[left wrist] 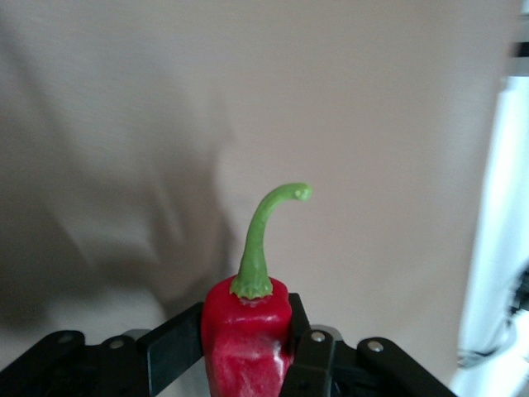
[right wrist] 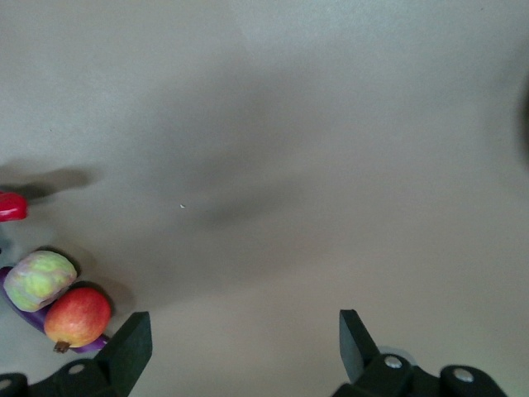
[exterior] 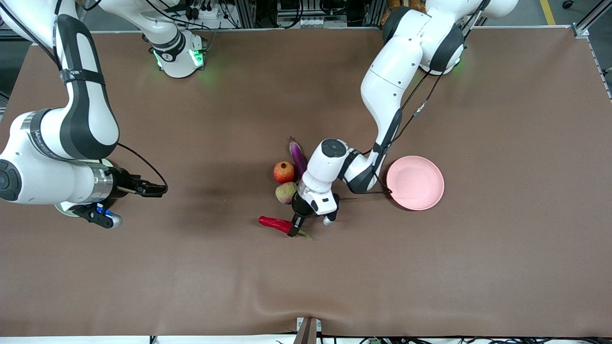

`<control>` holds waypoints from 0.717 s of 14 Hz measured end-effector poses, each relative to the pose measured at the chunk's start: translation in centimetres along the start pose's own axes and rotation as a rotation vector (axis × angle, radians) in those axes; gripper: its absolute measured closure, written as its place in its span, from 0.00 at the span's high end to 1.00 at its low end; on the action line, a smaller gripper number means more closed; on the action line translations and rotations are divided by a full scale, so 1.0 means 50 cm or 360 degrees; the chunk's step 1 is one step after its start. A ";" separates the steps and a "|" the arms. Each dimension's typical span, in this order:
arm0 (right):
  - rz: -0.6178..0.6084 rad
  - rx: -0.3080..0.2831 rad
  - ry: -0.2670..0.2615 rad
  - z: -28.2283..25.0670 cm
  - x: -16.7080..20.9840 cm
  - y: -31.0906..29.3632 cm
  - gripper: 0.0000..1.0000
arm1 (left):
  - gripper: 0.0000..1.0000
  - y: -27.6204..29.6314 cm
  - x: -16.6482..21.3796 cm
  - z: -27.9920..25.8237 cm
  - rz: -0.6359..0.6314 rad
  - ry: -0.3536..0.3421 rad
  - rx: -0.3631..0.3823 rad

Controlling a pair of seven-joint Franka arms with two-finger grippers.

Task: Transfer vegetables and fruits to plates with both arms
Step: 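Grasp the chili with the left gripper while the right gripper reaches the apples, then lower the chili onto the pink plate while the right gripper grasps the green apple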

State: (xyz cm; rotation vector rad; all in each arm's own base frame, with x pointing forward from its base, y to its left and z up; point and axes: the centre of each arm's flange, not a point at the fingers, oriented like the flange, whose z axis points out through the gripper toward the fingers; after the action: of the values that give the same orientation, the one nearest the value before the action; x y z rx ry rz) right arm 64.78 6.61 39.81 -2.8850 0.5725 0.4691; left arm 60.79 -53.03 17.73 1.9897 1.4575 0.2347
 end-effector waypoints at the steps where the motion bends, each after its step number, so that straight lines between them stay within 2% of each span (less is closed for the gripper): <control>1: 0.0037 0.0039 -0.0016 0.002 -0.003 -0.009 1.00 | 0.42 0.032 -0.008 -0.025 -0.0017 -0.0013 -0.0028; 4: 0.0160 0.0136 -0.0010 0.017 -0.023 -0.077 1.00 | 0.42 0.114 -0.013 -0.099 -0.0072 0.0011 0.0020; 6: 0.0256 0.0177 0.0033 0.048 -0.049 -0.163 1.00 | 0.42 0.160 0.004 -0.143 -0.0102 0.0058 0.0091; 10: 0.0380 0.0250 0.0124 0.166 -0.115 -0.347 1.00 | 0.42 0.214 0.065 -0.222 -0.0076 0.0208 0.0426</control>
State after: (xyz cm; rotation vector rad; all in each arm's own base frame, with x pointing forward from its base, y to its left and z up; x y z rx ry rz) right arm 64.32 26.24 35.64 -2.7072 0.9294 0.3268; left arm 64.86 -47.54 31.95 2.1816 1.6921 0.1575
